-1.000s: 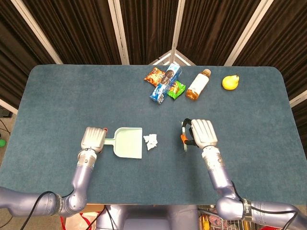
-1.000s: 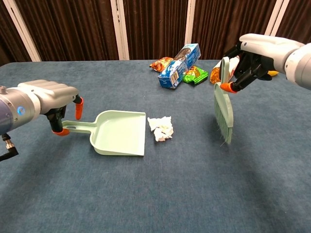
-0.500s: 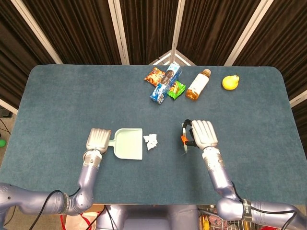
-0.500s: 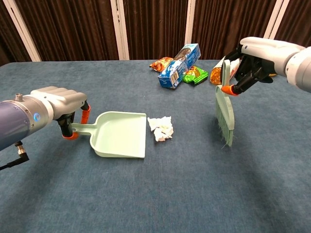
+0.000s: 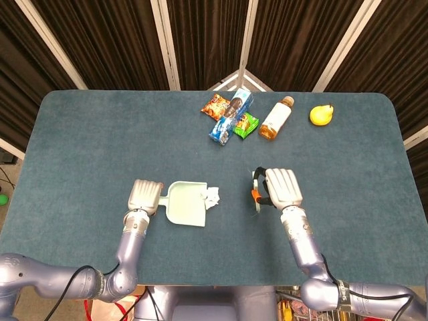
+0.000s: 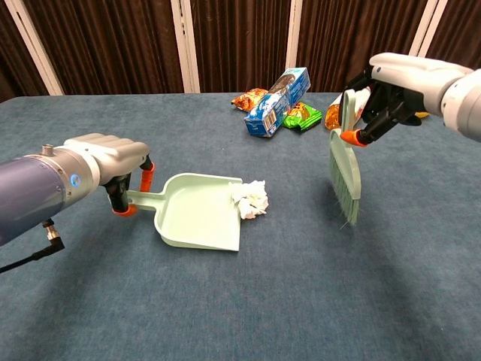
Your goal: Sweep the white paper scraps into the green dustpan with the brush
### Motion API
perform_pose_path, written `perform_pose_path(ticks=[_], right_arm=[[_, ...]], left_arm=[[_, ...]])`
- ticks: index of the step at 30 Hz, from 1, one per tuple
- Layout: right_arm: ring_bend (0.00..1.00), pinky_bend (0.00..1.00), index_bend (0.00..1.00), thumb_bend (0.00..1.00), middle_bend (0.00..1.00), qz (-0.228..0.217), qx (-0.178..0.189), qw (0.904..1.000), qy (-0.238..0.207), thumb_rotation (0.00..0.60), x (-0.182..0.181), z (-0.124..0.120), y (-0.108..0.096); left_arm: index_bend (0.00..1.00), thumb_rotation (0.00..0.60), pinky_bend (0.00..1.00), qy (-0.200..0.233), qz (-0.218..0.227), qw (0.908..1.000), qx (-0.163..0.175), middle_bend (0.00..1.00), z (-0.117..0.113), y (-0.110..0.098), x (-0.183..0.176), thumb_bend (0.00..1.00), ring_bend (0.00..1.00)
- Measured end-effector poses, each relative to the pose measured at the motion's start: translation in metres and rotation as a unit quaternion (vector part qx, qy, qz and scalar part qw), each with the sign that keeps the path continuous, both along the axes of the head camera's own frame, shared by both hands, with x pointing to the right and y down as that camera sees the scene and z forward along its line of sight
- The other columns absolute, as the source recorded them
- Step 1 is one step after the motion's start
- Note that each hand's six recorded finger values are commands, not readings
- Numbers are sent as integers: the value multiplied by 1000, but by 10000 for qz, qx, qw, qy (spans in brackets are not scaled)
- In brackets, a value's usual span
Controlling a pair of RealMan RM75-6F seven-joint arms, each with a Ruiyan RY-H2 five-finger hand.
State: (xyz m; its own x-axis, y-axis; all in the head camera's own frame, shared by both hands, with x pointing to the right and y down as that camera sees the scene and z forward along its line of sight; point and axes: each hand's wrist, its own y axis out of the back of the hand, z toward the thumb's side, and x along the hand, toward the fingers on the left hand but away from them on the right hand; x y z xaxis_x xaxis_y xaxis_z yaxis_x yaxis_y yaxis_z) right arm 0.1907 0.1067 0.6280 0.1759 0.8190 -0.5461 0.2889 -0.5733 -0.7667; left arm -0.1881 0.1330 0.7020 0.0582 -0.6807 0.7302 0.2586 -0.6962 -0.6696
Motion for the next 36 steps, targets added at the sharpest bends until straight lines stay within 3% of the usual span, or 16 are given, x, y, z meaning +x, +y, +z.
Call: perform_pose_path(ticks=[13,26,36], right_arm=[[978,887,817,523,933,-140,-190,9996,-121,600,-23,8,9],[978,887,816,525,933,-304,-708,9904,-1146,600,-85,-5,26],[978,887,816,525,933,-441,-574,9817,-1763,600,-105,-41,18]], left_arm=[[631,600,1000,-66,22,10000,-56,1000,-1,0,17,570,1000],[631,600,1000,7,48,9999,-113,1000,3,5,34,571,1000],[632,600,1000,35,58,9999,-89,1000,0,4,42,571,1000]])
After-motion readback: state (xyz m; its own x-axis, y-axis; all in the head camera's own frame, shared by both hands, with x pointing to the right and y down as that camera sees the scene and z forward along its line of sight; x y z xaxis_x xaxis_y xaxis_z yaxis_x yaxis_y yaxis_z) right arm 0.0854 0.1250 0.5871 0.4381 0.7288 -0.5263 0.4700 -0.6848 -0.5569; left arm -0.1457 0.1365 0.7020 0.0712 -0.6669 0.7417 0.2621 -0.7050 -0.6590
